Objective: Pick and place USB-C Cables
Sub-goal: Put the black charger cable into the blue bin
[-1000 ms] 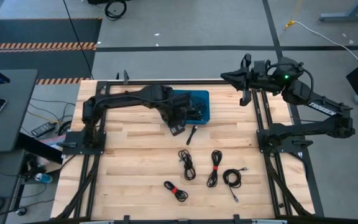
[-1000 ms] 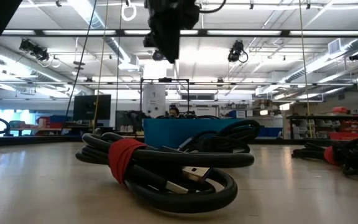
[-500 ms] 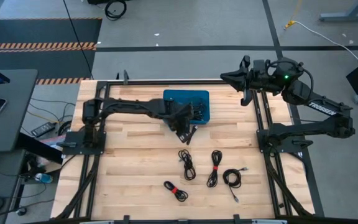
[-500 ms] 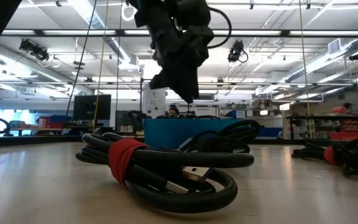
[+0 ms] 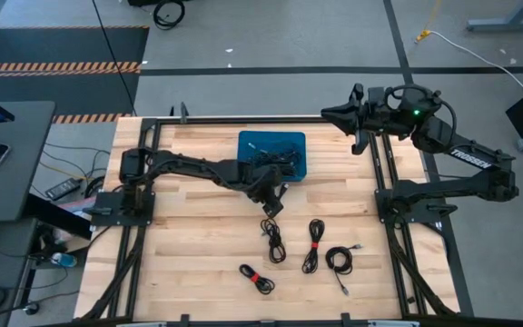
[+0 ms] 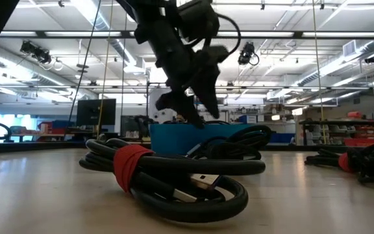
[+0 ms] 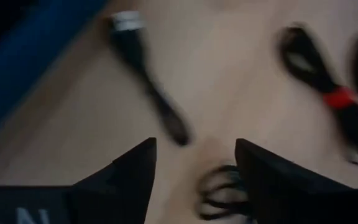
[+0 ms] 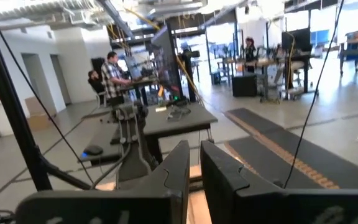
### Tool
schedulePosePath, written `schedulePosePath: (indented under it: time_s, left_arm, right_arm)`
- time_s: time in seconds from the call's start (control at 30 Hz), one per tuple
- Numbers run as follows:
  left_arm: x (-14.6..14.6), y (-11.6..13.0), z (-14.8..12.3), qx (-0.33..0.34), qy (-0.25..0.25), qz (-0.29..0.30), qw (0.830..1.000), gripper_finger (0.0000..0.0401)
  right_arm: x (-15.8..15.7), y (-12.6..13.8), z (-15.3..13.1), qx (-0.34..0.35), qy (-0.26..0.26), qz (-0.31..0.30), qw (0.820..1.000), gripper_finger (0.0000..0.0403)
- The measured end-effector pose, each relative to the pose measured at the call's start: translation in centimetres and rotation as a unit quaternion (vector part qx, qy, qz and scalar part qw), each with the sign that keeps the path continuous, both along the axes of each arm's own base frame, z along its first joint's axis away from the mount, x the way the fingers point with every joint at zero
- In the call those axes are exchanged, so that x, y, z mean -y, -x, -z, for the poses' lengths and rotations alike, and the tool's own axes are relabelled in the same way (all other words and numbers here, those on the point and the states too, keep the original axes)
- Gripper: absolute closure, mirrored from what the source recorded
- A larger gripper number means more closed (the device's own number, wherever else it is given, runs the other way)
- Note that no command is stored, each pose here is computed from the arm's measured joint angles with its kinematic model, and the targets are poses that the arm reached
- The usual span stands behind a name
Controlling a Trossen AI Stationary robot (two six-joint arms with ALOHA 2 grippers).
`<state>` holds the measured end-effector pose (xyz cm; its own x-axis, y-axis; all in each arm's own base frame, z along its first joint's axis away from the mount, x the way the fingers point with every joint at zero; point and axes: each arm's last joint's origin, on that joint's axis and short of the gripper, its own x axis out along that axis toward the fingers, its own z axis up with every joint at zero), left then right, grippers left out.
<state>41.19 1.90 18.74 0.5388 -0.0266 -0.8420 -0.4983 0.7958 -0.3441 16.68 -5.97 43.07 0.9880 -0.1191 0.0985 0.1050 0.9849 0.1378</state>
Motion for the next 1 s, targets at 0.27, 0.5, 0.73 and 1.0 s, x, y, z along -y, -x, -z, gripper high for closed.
schedulePosePath:
  time_s: [0.27,0.5,0.73,1.0]
  left_arm:
    - [0.0,-0.3,0.1,0.018,-0.016,-0.063,0.998,0.0187]
    - [0.4,-0.7,-0.1,0.040,0.004,-0.098,0.994,0.0195]
    - [1.3,-1.0,0.4,0.040,0.004,-0.116,0.992,0.0195]
    - [1.8,-1.9,4.3,0.016,0.017,-0.146,0.989,0.0196]
  right_arm:
    - [-0.1,0.0,0.2,-0.010,-0.015,-0.012,1.000,0.0357]
    - [-0.1,0.1,2.0,-0.098,-0.049,-0.007,0.994,0.0357]
    - [0.0,0.4,3.9,-0.190,-0.079,0.027,0.978,0.0364]
    - [-0.4,0.4,2.2,-0.109,-0.041,-0.037,0.992,0.0362]
